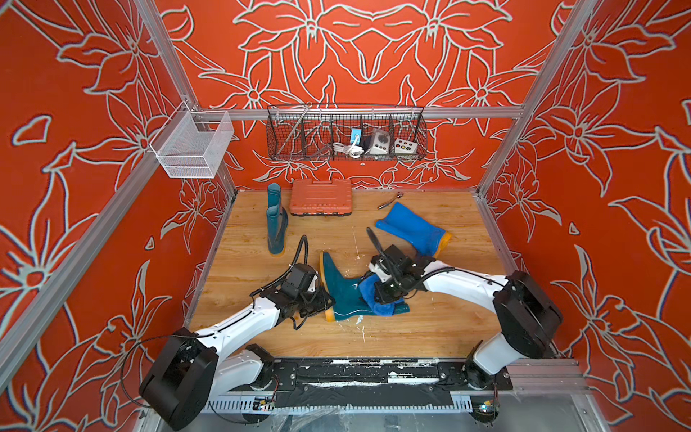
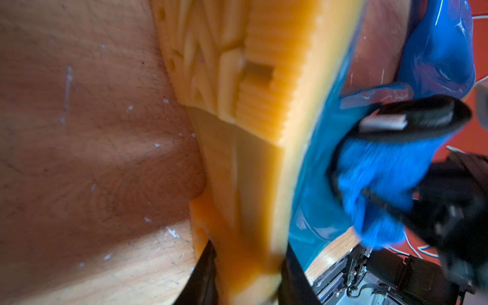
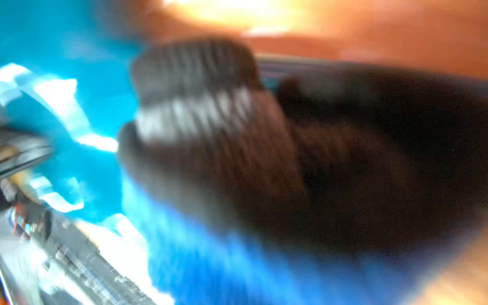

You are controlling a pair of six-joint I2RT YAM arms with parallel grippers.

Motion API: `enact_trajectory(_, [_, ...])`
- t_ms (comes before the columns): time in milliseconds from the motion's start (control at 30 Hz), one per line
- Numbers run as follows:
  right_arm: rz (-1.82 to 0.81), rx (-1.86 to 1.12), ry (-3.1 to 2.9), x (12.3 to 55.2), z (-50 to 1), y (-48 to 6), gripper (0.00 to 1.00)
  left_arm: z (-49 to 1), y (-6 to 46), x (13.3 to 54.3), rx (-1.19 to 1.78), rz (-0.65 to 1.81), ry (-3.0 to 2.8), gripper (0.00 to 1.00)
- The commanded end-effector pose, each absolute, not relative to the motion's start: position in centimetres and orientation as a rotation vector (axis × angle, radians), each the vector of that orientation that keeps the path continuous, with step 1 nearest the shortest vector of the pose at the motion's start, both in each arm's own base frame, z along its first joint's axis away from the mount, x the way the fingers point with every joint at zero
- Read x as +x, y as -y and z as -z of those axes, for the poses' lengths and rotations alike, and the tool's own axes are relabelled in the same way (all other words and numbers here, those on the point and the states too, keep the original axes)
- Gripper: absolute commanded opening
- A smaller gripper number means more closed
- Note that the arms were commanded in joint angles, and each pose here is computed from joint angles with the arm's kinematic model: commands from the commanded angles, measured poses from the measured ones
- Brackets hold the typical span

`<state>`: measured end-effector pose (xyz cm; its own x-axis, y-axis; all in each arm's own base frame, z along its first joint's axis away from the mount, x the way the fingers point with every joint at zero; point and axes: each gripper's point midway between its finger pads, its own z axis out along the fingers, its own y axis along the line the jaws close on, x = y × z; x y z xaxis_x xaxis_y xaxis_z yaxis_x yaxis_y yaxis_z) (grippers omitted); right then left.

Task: Wipe the rubber boots with a cloth
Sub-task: Wipe the dirt off the rubber boot.

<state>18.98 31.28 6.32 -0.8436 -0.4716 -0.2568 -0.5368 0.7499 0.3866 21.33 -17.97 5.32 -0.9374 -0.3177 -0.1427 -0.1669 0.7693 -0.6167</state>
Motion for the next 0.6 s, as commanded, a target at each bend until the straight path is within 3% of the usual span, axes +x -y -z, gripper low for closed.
enact_trajectory(0, [-0.828, -0.898, -2.776, 16.2, -7.0, -36.0, 0.0, -3.2, 17.7, 18.5, -0.428, 0.908, -2.864, 0.0])
enact_trajectory(100, [-0.755, -0.832, -2.848, 16.9, -5.5, -33.8, 0.0, -3.1, 17.6, 18.0, -0.438, 0.905, -2.883, 0.0])
enact_trajectory(267, [-0.663, -0.454, -2.972, 20.1, -4.4, -22.6, 0.0, -2.8, 17.2, 16.9, -0.466, 0.913, -2.91, 0.0])
enact_trajectory(333, [-0.632, -0.496, -2.946, 19.9, -5.3, -21.3, 0.0, -3.0, 17.2, 16.8, -0.459, 0.918, -2.904, 0.0])
enact_trajectory(433, [-0.645, -0.597, -2.918, 19.1, -6.4, -23.6, 0.0, -3.0, 16.9, 17.0, -0.457, 0.892, -2.89, 0.0])
enact_trajectory(567, [-0.696, -0.874, -2.801, 16.8, -7.3, -32.3, 0.0, -3.3, 17.3, 17.4, -0.474, 0.921, -2.876, 0.0])
